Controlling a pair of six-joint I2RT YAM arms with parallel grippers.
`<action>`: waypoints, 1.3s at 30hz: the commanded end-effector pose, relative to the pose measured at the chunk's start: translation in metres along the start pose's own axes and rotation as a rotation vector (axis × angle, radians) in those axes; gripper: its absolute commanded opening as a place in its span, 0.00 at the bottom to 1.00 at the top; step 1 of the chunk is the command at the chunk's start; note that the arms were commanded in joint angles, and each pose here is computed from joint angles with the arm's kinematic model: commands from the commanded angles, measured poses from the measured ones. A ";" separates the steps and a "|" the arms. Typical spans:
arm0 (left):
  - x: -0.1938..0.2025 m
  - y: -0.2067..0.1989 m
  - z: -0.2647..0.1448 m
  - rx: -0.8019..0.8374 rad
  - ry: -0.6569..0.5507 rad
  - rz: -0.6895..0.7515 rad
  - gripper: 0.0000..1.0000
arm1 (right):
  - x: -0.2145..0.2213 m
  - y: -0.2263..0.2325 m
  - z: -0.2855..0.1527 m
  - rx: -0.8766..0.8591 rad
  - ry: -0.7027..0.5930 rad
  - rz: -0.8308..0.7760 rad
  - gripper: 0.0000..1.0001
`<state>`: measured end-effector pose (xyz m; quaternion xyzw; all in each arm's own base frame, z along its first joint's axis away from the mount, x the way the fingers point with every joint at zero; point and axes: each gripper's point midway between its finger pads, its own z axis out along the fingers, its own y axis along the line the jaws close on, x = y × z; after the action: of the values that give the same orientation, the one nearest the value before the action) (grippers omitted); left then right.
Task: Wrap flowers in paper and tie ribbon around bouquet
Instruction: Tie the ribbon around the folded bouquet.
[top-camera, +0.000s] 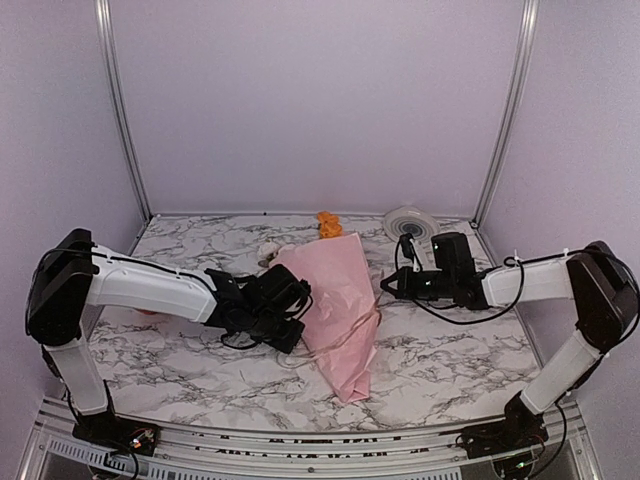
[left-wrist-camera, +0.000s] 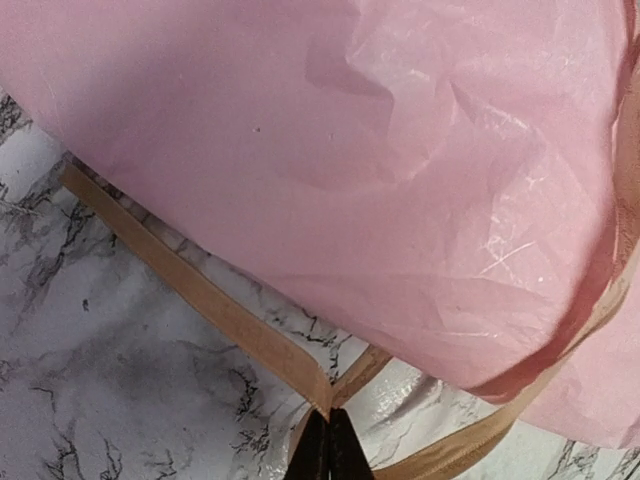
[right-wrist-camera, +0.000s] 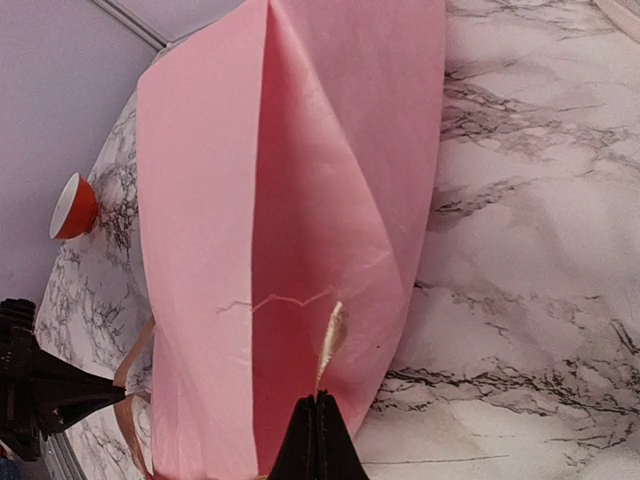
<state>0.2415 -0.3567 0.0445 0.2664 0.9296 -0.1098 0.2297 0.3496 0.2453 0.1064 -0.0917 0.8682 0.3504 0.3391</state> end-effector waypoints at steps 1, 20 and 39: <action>-0.028 0.003 -0.021 0.006 -0.138 0.011 0.00 | -0.019 -0.014 -0.011 0.021 -0.059 0.027 0.00; 0.034 0.112 -0.028 -0.213 -0.080 -0.159 0.00 | -0.020 -0.166 -0.106 0.267 -0.262 0.366 0.00; 0.110 0.189 -0.058 -0.430 -0.029 -0.347 0.00 | 0.026 -0.266 -0.190 0.524 -0.433 0.708 0.00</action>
<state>0.2534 -0.1758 0.0362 0.0759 0.9537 -0.0159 0.2905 0.3368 -0.0481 0.0424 0.3386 0.8302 0.2555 0.3617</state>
